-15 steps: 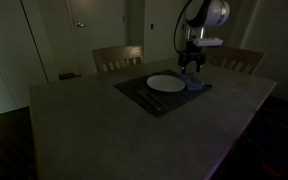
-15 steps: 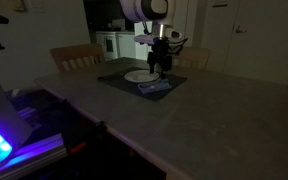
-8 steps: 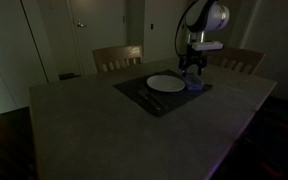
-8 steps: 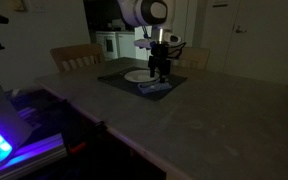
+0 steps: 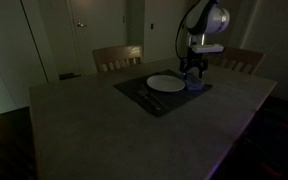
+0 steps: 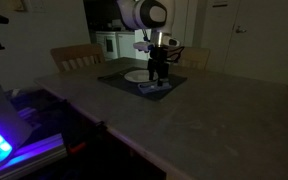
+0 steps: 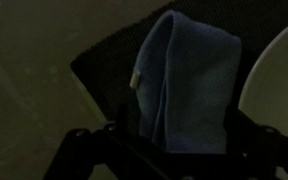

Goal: Use the blue cloth to wipe the plate

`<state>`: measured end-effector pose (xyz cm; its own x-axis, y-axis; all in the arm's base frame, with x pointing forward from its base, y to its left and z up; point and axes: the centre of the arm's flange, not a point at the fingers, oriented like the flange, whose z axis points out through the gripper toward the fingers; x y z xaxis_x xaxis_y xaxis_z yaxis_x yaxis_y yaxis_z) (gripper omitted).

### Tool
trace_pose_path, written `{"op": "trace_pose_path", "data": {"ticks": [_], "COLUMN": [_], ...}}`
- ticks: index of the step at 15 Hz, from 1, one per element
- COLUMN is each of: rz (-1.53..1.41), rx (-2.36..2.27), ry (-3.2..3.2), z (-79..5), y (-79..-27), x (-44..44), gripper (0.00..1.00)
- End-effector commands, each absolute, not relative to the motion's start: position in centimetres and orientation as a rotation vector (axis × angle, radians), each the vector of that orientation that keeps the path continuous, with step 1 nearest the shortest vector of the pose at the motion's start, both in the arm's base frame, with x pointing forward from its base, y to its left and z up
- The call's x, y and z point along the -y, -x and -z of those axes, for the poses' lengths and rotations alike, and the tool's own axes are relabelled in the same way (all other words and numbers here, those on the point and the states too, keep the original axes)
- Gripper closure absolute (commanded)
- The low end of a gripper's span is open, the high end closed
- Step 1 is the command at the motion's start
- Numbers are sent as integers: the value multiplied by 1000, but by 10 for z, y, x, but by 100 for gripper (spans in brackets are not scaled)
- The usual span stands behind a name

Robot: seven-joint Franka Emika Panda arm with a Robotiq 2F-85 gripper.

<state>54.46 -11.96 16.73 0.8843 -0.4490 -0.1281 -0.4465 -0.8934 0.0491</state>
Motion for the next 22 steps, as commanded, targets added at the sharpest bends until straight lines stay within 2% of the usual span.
{"op": "trace_pose_path", "data": {"ticks": [1, 3, 11, 12, 22], "rz": [203, 211, 227, 228, 192], "rx": [724, 722, 710, 709, 632], "ry": [-3048, -3049, -3052, -3052, -3054], "z": [-160, -158, -157, -157, -205], "y": [-539, -539, -536, -536, -540], "x": [118, 117, 116, 115, 117], "gripper": [28, 38, 96, 99, 98]}}
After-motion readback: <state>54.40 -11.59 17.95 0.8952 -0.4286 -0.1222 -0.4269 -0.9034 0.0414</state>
